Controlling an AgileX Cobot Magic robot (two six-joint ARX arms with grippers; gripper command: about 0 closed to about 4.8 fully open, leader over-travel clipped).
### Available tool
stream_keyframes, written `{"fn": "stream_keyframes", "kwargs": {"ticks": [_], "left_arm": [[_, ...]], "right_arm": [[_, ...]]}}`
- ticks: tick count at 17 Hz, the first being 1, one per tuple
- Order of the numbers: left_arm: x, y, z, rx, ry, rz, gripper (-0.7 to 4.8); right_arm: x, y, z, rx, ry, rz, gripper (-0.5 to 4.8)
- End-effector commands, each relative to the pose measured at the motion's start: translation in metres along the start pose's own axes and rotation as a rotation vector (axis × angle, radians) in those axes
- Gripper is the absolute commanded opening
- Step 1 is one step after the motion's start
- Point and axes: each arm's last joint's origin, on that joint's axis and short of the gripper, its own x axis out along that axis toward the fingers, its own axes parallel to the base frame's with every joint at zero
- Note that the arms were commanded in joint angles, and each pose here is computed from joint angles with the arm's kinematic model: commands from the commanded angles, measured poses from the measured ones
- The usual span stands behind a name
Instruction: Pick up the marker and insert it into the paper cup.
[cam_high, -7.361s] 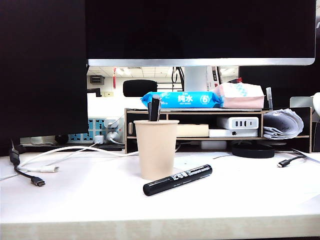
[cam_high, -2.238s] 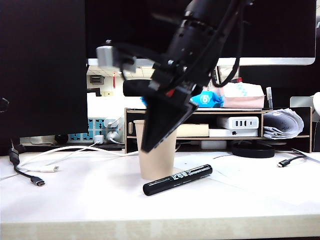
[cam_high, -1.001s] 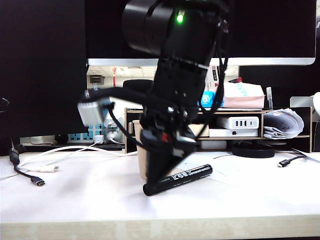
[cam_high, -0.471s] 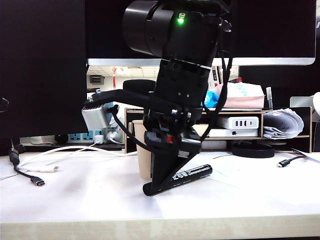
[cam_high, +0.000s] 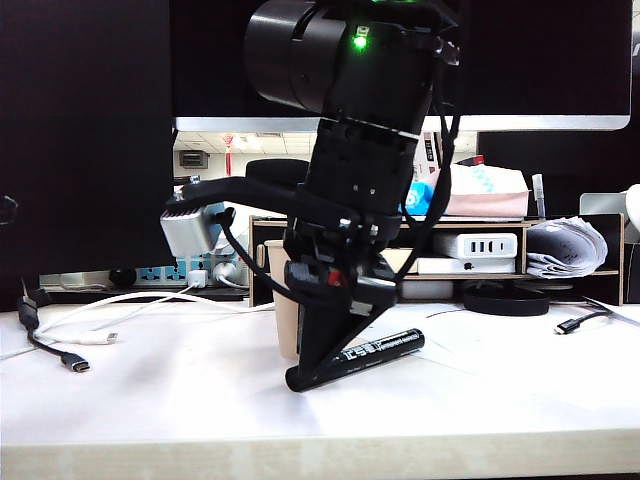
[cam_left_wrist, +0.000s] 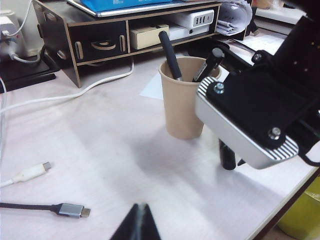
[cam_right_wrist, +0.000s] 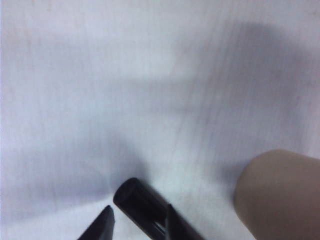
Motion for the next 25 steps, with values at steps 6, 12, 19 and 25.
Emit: {"fn": "stream_keyframes", "kwargs": {"ticks": [6, 12, 19, 25], "left_arm": [[0.0004, 0.0000, -0.0023, 0.004, 0.015, -0.003, -0.05], [0.0004, 0.0000, -0.0023, 0.004, 0.015, -0.003, -0.05], [0.0004, 0.0000, -0.0023, 0.004, 0.015, -0.003, -0.05], [0.0004, 0.0000, -0.0023, 0.004, 0.015, -0.003, -0.05]], "right_arm": [[0.0051, 0.0013, -0.0006, 0.015, 0.016, 0.016, 1.38], [0.0052, -0.0005, -0.0028, 0.031, 0.052, -0.016, 1.27], [0.0052, 0.0010, -0.0052, 0.057, 0.074, 0.002, 0.98], [0.0053, -0.0005, -0.0072, 0.067, 0.077, 0.002, 0.76]]}}
